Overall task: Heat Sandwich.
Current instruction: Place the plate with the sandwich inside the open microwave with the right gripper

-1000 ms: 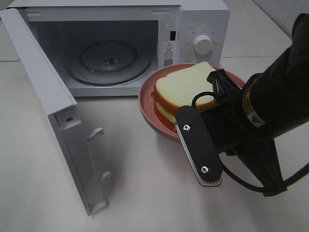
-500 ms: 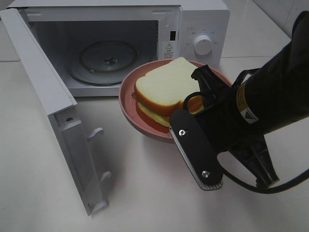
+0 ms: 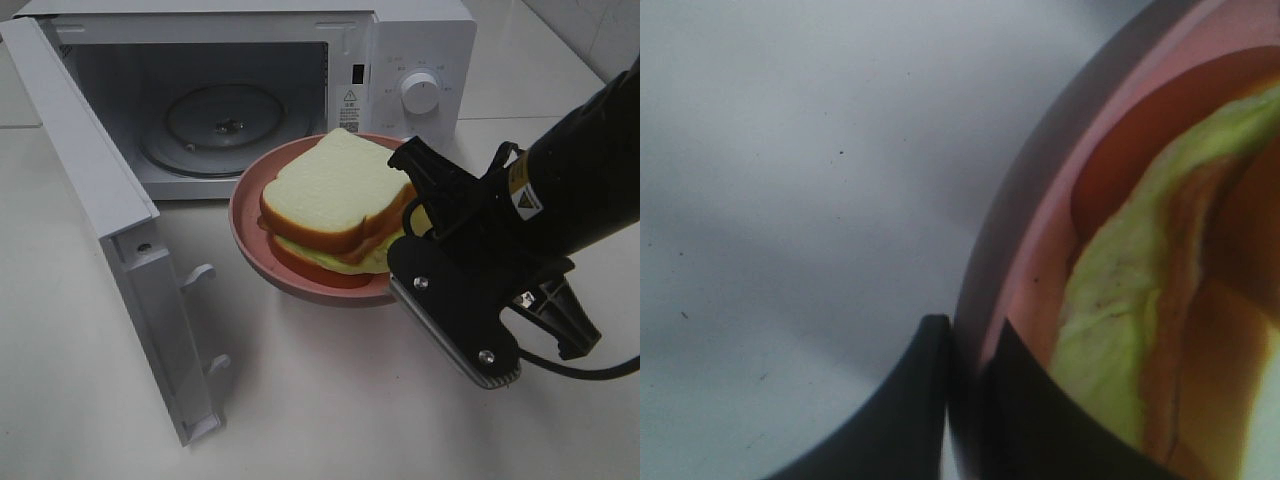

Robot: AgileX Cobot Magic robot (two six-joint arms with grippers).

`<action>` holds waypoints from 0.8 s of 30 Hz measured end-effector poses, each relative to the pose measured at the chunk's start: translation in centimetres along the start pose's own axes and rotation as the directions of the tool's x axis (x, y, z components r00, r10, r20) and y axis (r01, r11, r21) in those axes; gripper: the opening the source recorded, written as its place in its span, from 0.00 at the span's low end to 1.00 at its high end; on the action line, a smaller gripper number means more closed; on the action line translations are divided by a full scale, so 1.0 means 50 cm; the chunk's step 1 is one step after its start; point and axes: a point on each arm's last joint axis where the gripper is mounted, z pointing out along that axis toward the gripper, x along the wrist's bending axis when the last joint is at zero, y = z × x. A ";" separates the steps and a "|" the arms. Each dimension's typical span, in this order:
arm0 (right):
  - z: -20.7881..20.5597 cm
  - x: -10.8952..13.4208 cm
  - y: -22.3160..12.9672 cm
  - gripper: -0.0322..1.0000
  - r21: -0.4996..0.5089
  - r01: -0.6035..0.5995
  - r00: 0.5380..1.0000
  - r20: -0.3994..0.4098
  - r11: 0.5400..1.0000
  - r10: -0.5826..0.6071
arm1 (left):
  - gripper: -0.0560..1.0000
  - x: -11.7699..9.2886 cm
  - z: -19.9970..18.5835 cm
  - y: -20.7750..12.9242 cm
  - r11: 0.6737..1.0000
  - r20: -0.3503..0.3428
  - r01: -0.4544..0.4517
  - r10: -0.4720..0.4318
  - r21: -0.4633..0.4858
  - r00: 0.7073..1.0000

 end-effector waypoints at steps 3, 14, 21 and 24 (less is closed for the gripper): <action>0.001 0.000 -0.009 0.07 -0.015 0.007 1.000 -0.001 1.000 -0.007 | 0.89 0.000 0.000 0.000 1.000 0.000 0.000 0.000 0.000 1.000; 0.006 0.003 -0.049 0.07 -0.054 -0.001 1.000 0.014 0.999 0.002 | 0.89 0.000 0.000 0.000 1.000 0.000 0.000 0.000 0.000 1.000; 0.018 -0.004 -0.049 0.05 -0.058 0.009 0.999 0.036 0.998 -0.007 | 0.89 0.000 0.000 0.000 1.000 0.000 0.000 0.000 0.000 1.000; 0.029 -0.005 -0.048 0.05 -0.062 0.005 1.000 0.029 0.998 -0.003 | 0.89 0.000 0.000 0.000 1.000 0.000 0.000 0.000 0.000 1.000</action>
